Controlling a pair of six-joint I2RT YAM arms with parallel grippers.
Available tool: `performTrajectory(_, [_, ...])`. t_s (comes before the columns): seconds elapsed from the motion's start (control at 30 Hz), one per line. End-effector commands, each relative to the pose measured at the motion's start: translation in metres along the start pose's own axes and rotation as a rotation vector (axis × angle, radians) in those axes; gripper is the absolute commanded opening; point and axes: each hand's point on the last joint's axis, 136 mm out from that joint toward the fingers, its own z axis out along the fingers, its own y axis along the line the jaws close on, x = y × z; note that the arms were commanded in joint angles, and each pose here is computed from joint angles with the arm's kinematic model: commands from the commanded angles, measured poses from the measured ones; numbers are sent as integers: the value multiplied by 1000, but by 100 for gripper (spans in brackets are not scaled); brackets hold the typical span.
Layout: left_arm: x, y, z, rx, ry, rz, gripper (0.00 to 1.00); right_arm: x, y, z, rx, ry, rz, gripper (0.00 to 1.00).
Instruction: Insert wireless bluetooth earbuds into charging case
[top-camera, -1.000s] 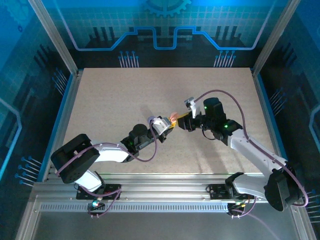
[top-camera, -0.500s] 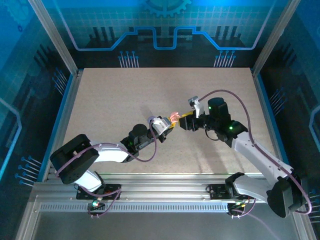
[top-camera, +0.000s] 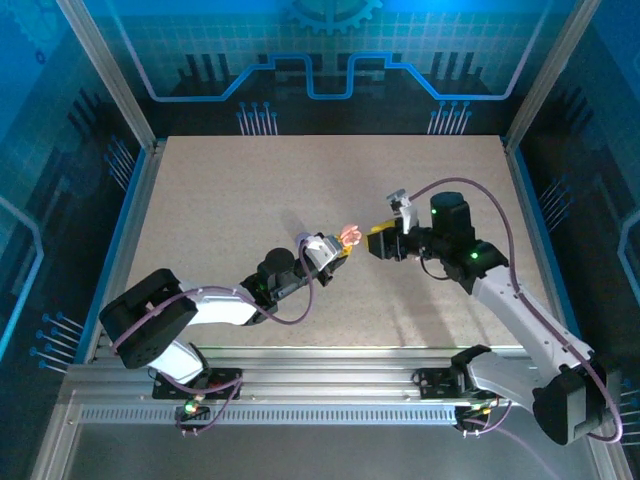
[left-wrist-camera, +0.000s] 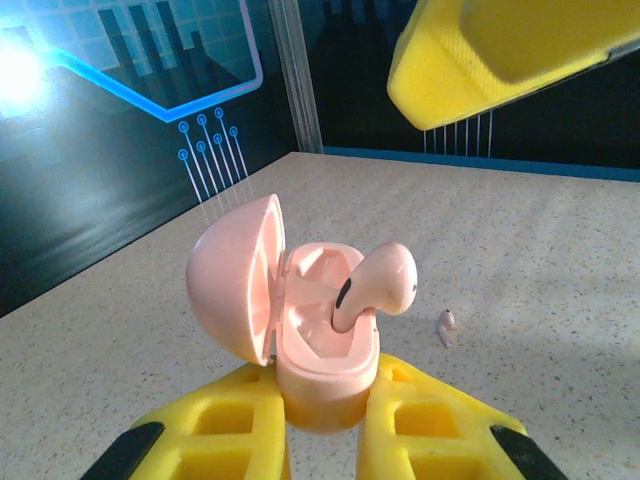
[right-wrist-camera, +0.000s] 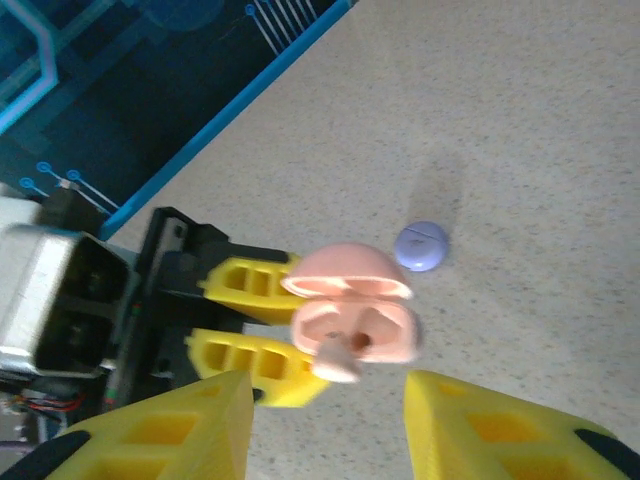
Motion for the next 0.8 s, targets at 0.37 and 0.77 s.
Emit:
performTrajectory(0.37, [-22,-23,-10,132,-75,-84,14,-4,3,-25,-183,-99,-410,57])
performTrajectory(0.77, [-27,-29,-10,166,-88,-87,14,39,13,3,-88,94,-830,52])
